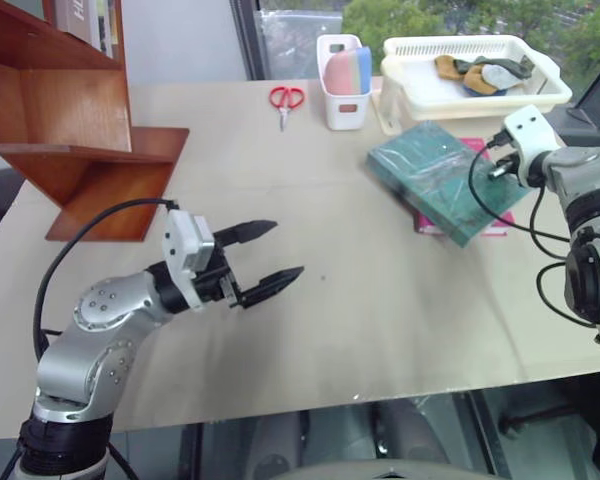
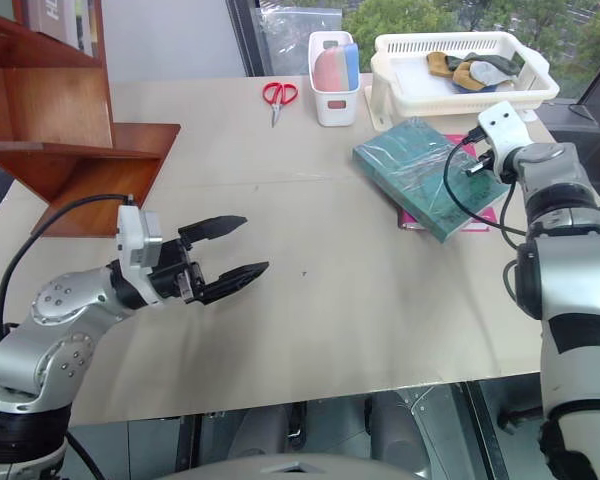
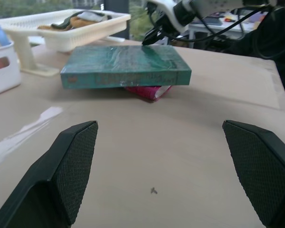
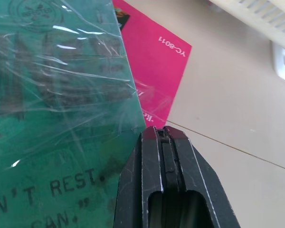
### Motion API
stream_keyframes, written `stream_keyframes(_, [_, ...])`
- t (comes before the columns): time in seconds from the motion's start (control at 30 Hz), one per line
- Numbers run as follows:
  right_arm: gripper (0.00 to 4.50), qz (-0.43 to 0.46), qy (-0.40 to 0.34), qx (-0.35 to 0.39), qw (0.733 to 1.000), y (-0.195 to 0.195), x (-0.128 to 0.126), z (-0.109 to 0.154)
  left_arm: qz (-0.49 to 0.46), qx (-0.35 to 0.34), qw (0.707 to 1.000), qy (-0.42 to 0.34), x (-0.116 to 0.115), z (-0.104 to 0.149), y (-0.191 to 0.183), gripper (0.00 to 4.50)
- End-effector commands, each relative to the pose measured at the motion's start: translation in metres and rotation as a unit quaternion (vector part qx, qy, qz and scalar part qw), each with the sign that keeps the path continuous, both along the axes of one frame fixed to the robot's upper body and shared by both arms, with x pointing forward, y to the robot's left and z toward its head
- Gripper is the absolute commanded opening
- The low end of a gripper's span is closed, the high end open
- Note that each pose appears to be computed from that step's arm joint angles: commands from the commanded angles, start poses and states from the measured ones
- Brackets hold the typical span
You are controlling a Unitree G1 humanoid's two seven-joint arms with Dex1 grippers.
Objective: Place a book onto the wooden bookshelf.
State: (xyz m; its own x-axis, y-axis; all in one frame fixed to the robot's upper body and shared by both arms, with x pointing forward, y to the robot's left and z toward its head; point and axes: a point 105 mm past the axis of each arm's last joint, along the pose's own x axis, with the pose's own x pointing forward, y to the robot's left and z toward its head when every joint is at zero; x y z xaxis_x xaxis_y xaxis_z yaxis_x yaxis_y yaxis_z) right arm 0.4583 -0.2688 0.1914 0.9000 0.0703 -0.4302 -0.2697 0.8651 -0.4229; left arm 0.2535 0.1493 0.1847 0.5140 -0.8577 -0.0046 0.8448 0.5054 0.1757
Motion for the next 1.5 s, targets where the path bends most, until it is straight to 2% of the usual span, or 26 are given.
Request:
stream_keyframes(0.03, [0.04, 0.022, -0.005, -0.004, 1.0, 0.011, 0.003, 0.004, 0.003, 0.004, 1.0, -0.025, -0.011, 0.013, 0.002, 4.5])
stream_keyframes(0.27, [0.04, 0.015, -0.004, -0.003, 1.0, 0.01, 0.003, 0.001, 0.008, 0.005, 1.0, -0.025, -0.011, 0.013, 0.003, 4.5])
stream_keyframes(0.43, [0.04, -0.021, -0.023, 0.006, 0.999, -0.005, 0.002, 0.005, 0.005, 0.005, 1.0, -0.024, -0.007, 0.013, 0.002, 4.5])
stream_keyframes(0.67, [0.04, -0.03, -0.071, 0.04, 0.996, -0.022, -0.002, 0.041, -0.002, 0.004, 1.0, -0.023, -0.004, 0.014, 0.0, 4.5])
stream_keyframes(0.77, [0.04, -0.048, -0.096, 0.093, 0.99, -0.031, -0.005, 0.054, -0.004, 0.002, 1.0, -0.023, -0.003, 0.014, -0.002, 4.5])
stream_keyframes(0.9, [0.04, -0.077, -0.143, 0.248, 0.955, -0.042, -0.01, 0.071, -0.003, -0.003, 1.0, -0.026, -0.005, 0.015, -0.003, 4.5])
stream_keyframes(1.0, [0.04, -0.081, -0.134, 0.265, 0.951, -0.049, -0.014, 0.062, -0.003, -0.003, 1.0, -0.026, -0.006, 0.015, -0.003, 4.5])
stream_keyframes(1.23, [0.04, -0.07, -0.07, 0.237, 0.967, -0.063, -0.03, 0.005, -0.012, -0.002, 1.0, -0.028, -0.007, 0.016, -0.006, 4.5])
stream_keyframes(1.5, [0.04, -0.076, -0.018, 0.263, 0.962, -0.067, -0.041, -0.025, -0.014, -0.004, 1.0, -0.027, -0.008, 0.016, -0.008, 4.5])
